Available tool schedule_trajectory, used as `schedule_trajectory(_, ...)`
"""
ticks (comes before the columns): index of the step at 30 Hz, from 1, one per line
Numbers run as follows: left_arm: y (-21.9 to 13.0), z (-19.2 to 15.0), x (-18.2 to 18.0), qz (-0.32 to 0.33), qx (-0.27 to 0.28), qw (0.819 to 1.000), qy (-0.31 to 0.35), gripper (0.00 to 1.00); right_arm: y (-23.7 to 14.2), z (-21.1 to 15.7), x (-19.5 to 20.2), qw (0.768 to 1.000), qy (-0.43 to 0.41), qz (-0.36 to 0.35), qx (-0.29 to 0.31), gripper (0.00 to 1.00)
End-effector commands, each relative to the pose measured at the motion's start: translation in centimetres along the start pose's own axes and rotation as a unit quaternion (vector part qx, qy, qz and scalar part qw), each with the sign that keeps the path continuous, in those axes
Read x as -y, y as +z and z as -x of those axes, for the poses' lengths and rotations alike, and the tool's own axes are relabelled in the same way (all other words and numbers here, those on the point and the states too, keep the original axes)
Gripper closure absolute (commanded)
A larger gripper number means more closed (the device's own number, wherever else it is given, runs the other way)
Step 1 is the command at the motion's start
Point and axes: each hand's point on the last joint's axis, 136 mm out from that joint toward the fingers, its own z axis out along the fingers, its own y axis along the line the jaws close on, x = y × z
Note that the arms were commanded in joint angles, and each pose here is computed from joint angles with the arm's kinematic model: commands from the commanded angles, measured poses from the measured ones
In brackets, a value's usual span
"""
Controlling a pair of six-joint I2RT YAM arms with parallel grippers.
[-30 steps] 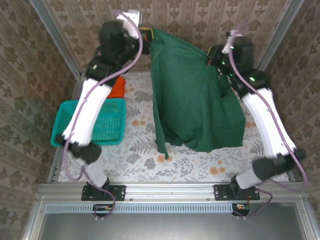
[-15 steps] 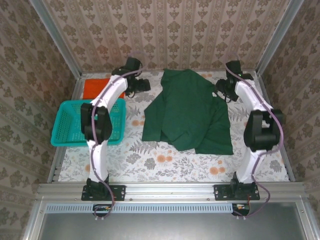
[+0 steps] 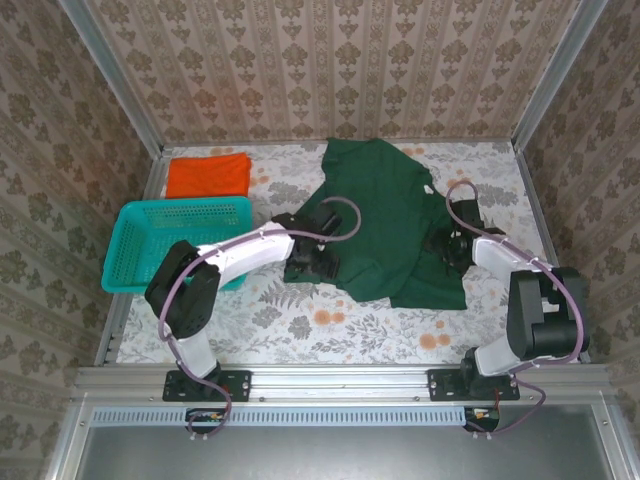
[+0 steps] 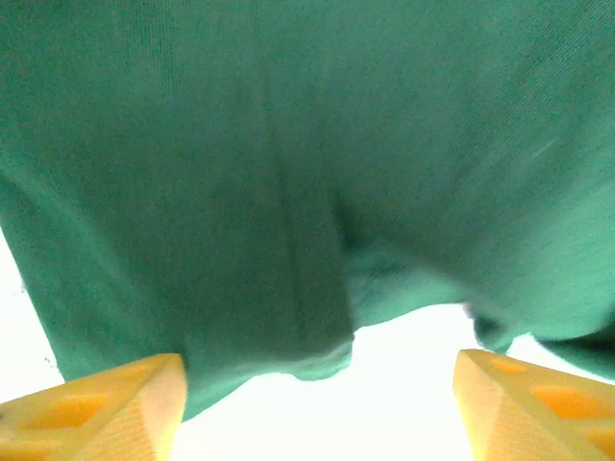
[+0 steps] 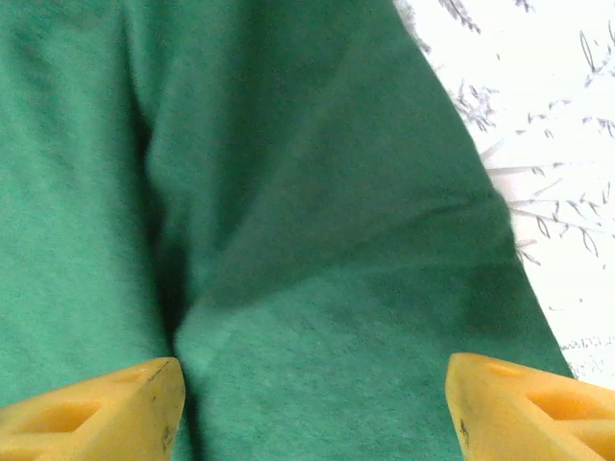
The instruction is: Fold and stack the t-shirts
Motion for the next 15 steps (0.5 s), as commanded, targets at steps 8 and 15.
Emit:
schedule_trajectory(8, 2.5, -0.2, -1.3, 0.038, 0.007, 0.999, -0.017, 0.47, 0.0, 0.2, 2.8, 0.997, 0.06, -0.023, 0.047, 0.24)
schedule_trajectory(15, 2.6, 2.3, -0.6, 0.031, 0.029, 0.999, -0.016, 0.76, 1.9, -0.5, 3.2, 0.995, 0.101, -0.005, 0.019, 0.3)
